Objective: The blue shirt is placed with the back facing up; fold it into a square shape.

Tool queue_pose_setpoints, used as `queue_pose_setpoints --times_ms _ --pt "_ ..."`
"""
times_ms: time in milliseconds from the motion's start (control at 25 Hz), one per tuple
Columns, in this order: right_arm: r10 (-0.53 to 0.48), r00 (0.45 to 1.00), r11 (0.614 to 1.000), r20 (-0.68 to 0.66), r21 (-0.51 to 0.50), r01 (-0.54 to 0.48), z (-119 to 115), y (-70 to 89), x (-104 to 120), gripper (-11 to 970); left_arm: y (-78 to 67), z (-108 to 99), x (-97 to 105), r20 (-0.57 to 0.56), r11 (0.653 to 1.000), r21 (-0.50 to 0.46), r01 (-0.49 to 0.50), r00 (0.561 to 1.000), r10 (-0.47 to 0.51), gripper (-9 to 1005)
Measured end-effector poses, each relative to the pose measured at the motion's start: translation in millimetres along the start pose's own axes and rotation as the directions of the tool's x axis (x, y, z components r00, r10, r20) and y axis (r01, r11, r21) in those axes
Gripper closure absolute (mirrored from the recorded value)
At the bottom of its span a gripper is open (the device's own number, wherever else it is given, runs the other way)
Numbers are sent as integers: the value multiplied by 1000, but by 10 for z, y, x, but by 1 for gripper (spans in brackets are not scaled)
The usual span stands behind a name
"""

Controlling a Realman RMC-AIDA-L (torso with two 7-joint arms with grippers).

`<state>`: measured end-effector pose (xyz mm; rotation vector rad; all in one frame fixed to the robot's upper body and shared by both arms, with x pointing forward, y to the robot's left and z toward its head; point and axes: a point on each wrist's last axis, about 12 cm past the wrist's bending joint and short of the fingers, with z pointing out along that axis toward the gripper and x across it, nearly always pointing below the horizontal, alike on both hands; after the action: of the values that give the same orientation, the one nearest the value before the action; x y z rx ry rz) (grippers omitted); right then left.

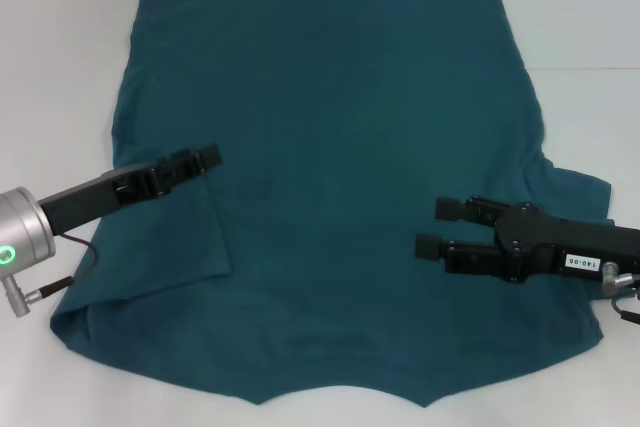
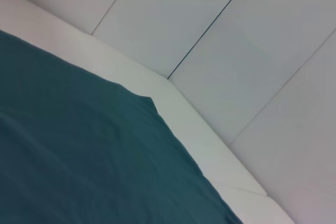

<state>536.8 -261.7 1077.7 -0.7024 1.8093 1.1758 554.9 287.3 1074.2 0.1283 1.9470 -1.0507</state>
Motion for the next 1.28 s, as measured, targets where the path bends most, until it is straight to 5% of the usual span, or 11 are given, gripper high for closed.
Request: queue_pose_setpoints --times_ms 360,520,760,1040,1280 --pt "52 998 998 38 43 -54 -125 -35 27 89 -183 -43 27 48 972 159 -176 984 170 333" --pt "102 992 990 68 86 -108 -240 -73 39 90 -279 26 121 15 920 236 -312 948 317 172" --pt "193 977 963 95 171 -207 -442 -185 23 92 -384 166 254 -71 799 345 -493 835 545 109" --pt "356 920 866 163 313 -390 -719 -390 -40 95 -440 210 304 -99 743 404 -534 782 616 108" --pt "413 875 783 251 393 -482 -914 -525 -81 97 -430 209 340 -112 739 408 -536 774 623 109"
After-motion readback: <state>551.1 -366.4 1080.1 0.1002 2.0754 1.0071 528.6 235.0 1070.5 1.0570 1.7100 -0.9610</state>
